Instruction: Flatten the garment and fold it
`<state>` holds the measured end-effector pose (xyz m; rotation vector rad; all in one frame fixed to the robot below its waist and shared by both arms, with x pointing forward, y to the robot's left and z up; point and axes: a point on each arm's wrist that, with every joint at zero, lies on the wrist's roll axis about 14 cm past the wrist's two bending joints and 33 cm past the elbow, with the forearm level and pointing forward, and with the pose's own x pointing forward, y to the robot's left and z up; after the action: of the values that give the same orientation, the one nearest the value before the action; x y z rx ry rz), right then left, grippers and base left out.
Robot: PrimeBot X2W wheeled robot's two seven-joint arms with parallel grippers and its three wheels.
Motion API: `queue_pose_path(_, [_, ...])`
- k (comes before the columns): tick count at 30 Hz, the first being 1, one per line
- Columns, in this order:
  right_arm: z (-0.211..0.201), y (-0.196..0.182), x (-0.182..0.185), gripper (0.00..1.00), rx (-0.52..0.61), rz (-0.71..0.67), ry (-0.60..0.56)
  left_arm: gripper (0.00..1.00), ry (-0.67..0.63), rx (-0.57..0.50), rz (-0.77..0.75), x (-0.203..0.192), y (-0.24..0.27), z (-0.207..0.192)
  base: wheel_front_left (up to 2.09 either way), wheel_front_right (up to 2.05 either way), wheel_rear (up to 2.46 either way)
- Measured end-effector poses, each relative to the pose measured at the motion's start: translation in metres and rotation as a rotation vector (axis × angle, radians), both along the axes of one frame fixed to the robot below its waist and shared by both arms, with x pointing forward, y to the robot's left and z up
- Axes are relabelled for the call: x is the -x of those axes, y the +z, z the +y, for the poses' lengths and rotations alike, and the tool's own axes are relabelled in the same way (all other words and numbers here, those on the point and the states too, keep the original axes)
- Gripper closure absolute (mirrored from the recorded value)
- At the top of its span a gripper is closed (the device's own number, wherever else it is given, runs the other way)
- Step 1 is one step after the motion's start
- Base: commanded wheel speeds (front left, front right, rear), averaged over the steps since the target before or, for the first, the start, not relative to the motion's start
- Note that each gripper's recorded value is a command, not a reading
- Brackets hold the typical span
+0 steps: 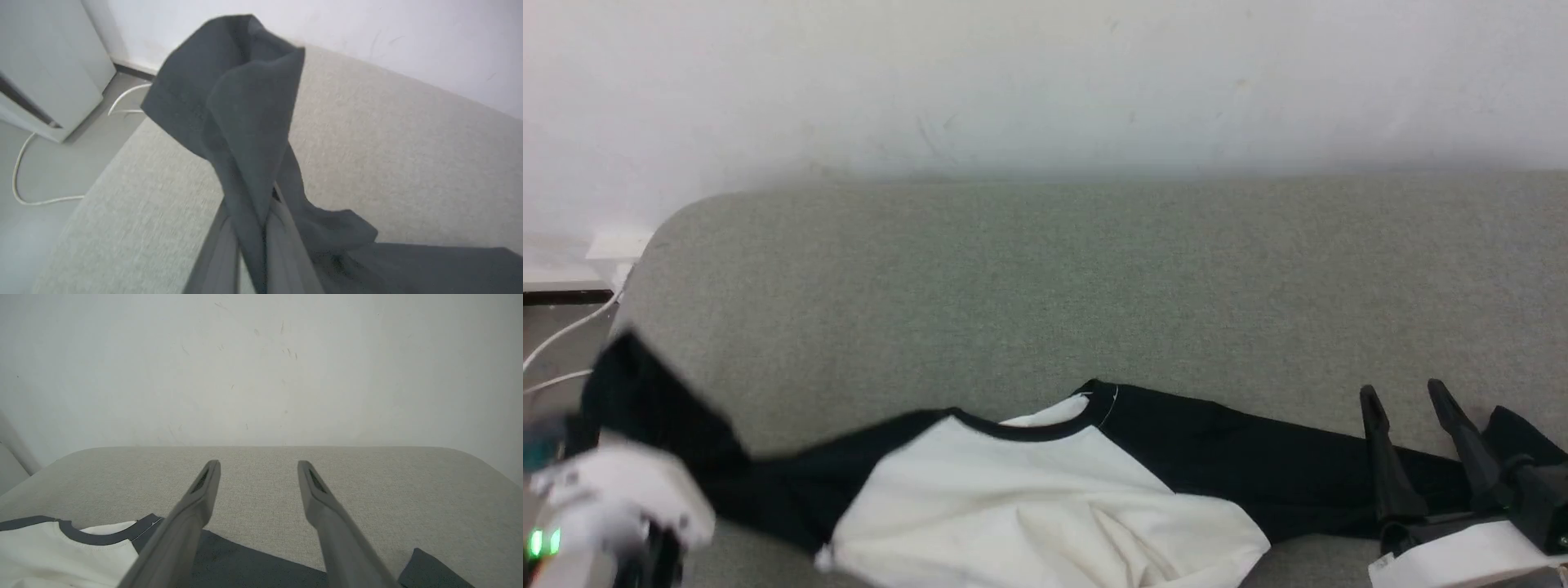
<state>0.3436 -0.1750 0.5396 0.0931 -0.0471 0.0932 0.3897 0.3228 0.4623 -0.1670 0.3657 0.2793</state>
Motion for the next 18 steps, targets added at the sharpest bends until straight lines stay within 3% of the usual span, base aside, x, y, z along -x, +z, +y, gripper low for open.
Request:
queue_pose_path(4, [0.002, 0.002, 0.001, 0.00, -0.007, -0.007, 0.006, 0.99, 0.136, 0.089, 0.170, 0.070, -0.060, 0.017, 0.00, 0.00, 0.00])
queue_pose_path(5, [0.002, 0.001, 0.002, 0.00, -0.009, -0.004, 0.006, 0.69, 0.157, 0.110, 0.201, 0.083, -0.072, 0.017, 0.00, 0.00, 0.00])
queue_pose_path(6, [0.001, 0.001, 0.001, 0.00, -0.008, -0.002, 0.005, 0.14, 0.176, 0.132, 0.234, 0.095, -0.083, 0.016, 0.00, 0.00, 0.00])
queue_pose_path(7, [0.001, 0.000, 0.001, 0.00, -0.008, 0.000, 0.005, 0.00, 0.185, 0.146, 0.257, 0.102, -0.090, 0.014, 0.00, 0.00, 0.00])
queue_pose_path(11, [0.003, -0.001, 0.001, 0.00, -0.008, 0.002, 0.008, 0.00, 0.203, 0.141, 0.199, 0.099, -0.085, 0.015, 0.00, 0.00, 0.00])
queue_pose_path(18, [-0.002, 0.005, 0.006, 0.00, -0.006, -0.017, -0.005, 0.00, 0.166, 0.001, -0.090, 0.063, -0.019, 0.014, 0.00, 0.00, 0.00])
